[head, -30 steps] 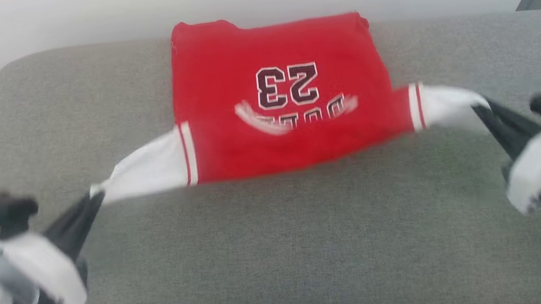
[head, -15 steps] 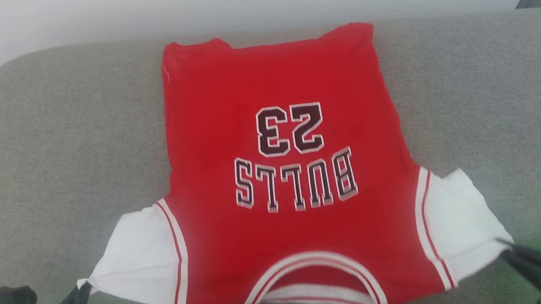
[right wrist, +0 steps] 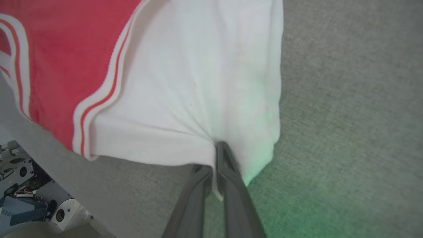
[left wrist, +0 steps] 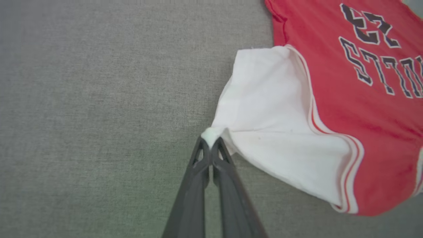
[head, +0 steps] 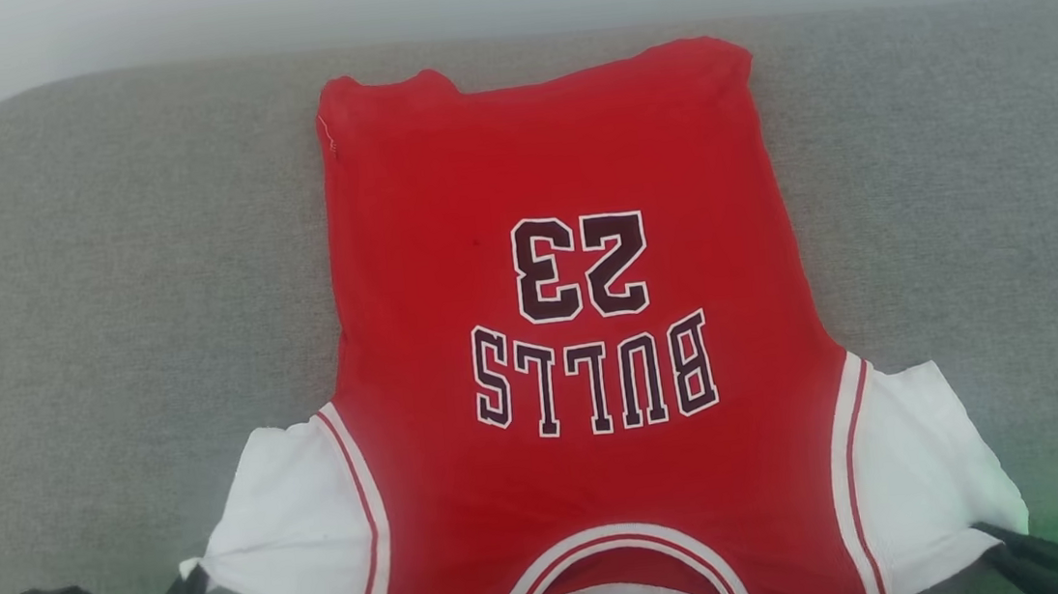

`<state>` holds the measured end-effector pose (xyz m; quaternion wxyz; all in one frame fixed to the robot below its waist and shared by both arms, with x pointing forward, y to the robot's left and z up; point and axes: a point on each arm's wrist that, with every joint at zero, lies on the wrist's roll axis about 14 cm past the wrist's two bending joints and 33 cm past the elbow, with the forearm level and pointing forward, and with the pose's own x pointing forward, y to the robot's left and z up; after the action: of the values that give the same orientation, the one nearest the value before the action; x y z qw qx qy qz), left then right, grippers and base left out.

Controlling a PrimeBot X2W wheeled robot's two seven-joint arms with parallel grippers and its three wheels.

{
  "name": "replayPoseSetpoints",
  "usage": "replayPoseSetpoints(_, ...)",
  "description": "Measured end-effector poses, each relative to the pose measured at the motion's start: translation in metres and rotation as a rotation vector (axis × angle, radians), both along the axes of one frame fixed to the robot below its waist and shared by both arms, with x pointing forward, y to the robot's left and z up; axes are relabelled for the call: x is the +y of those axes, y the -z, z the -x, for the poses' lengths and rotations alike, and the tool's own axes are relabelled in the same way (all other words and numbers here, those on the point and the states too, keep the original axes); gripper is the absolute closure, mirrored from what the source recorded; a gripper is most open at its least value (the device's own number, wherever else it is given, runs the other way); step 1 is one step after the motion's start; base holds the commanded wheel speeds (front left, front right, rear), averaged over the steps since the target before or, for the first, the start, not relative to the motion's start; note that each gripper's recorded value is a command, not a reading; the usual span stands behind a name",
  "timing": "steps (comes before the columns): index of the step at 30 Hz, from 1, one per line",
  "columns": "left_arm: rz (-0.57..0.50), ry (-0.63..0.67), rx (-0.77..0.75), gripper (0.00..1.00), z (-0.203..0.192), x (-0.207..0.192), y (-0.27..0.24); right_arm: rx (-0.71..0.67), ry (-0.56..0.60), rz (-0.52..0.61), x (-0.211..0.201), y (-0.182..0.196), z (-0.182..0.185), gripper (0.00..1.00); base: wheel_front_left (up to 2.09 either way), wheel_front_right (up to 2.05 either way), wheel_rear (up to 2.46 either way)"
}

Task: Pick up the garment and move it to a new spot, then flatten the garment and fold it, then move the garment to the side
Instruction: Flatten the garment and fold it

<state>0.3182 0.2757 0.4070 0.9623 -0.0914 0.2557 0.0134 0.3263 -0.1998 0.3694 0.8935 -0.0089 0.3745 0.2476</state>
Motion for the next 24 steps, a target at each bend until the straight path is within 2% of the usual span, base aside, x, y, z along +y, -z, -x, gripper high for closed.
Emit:
replayPoseSetpoints(1, -0.002, 0.008, -0.005, 1.00, -0.001, -0.003, 0.000, 0.003, 0.000, 0.002, 0.001, 0.001, -0.002, 0.00, 0.00, 0.00, 0.00)
replayPoseSetpoints(5, 0.002, 0.002, -0.029, 1.00, -0.005, -0.006, -0.002, 0.018, 0.002, 0.005, 0.005, 0.000, -0.014, 0.00, 0.00, 0.00, 0.00)
replayPoseSetpoints(9, 0.007, 0.008, -0.051, 1.00, -0.007, -0.013, -0.004, -0.031, 0.006, -0.016, 0.010, -0.023, -0.040, 0.00, 0.00, 0.00, 0.00)
replayPoseSetpoints(17, 0.028, 0.014, -0.084, 1.00, -0.007, -0.026, -0.006, -0.299, -0.033, 0.008, 0.030, -0.107, -0.121, 0.00, 0.00, 0.00, 0.00)
replayPoseSetpoints(21, 0.036, 0.020, -0.101, 1.00, -0.011, -0.030, -0.007, -0.397, -0.025, 0.042, 0.043, -0.135, -0.166, 0.00, 0.00, 0.00, 0.00)
replayPoseSetpoints(24, 0.049, 0.024, -0.112, 1.00, -0.015, -0.034, -0.008, -0.416, -0.008, 0.029, 0.062, -0.141, -0.199, 0.00, 0.00, 0.00, 0.00)
